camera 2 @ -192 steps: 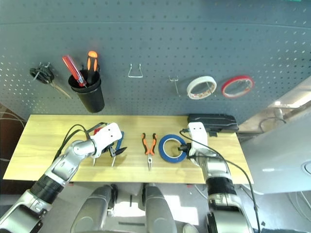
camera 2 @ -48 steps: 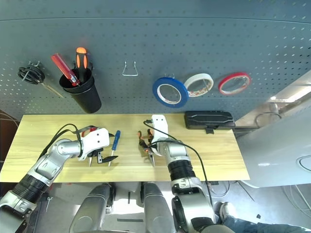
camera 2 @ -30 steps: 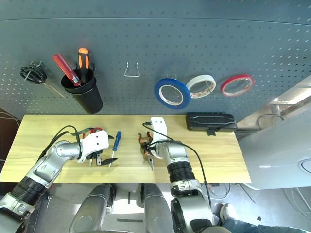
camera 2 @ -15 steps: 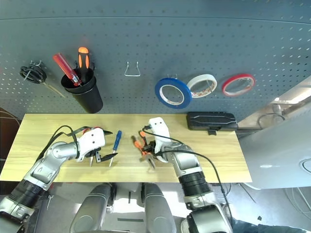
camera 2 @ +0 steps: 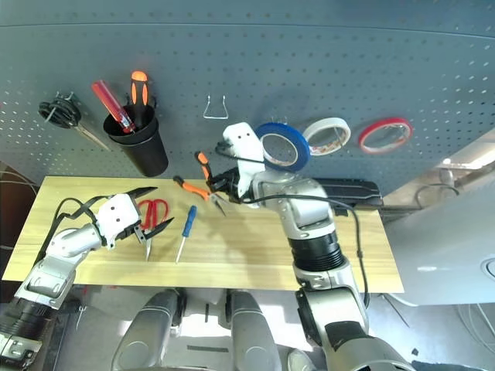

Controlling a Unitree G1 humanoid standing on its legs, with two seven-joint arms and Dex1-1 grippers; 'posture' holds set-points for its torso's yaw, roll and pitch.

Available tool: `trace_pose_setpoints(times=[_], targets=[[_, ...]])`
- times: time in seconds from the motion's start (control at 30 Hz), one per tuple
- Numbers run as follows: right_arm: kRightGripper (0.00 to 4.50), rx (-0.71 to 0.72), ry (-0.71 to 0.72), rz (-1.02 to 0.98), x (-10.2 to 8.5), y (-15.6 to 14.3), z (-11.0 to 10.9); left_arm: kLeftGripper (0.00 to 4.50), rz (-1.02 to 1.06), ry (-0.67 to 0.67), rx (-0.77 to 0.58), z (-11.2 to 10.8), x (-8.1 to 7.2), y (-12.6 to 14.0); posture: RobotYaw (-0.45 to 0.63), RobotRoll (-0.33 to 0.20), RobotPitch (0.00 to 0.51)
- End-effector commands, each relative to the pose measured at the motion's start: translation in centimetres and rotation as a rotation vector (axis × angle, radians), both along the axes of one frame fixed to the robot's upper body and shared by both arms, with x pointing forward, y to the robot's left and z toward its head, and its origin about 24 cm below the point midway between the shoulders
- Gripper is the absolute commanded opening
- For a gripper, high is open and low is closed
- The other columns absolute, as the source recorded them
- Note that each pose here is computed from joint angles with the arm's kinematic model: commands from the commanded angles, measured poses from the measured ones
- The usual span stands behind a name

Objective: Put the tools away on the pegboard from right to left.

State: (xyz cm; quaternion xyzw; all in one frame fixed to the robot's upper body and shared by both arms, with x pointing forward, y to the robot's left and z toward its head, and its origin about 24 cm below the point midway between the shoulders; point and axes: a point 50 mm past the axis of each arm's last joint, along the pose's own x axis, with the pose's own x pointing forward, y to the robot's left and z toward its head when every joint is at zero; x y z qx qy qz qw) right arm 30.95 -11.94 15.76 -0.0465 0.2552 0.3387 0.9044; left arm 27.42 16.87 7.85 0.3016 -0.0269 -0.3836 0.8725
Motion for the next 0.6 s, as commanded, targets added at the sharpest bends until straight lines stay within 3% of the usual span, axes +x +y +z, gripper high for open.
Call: trace_pose_setpoints(times=[0.03,0.2,0.4,0.5,0.6], targets=[[0.39,-0.035,0.113,-0.083,-0.3,-1.3,-2.3,4.50,-0.016,0.020,0.006,-0.7,0.0,-0.3,0.02,0.000,0.239],[0.39,-0.129,0.221,-0.151,-0.9,-2.4,-5.7,4.50,-0.033,0.024,0.008,-0.6,0.2,-0.6,0.02,0.000,0.243],[0.39,-0.141,0.276,-0.190,-1.0,-2.5,-7.5,4.50,-0.051,0.028,0.014,-0.7,0.3,-0.8,0.02,0.000,0.246],[0.39,-0.183,0.344,-0.339,-0.9,-4.2,-10.3,4.50,-0.065,0.026,0.021,-0.5,0.6,-0.9,0.02,0.000,0.250],[0.39,-0.228,0.335,-0.431,-0.5,-5.9,-11.7,4.50,-0.072,0.023,0.022,-0.3,0.8,-1.1,0.02,0.000,0.251]])
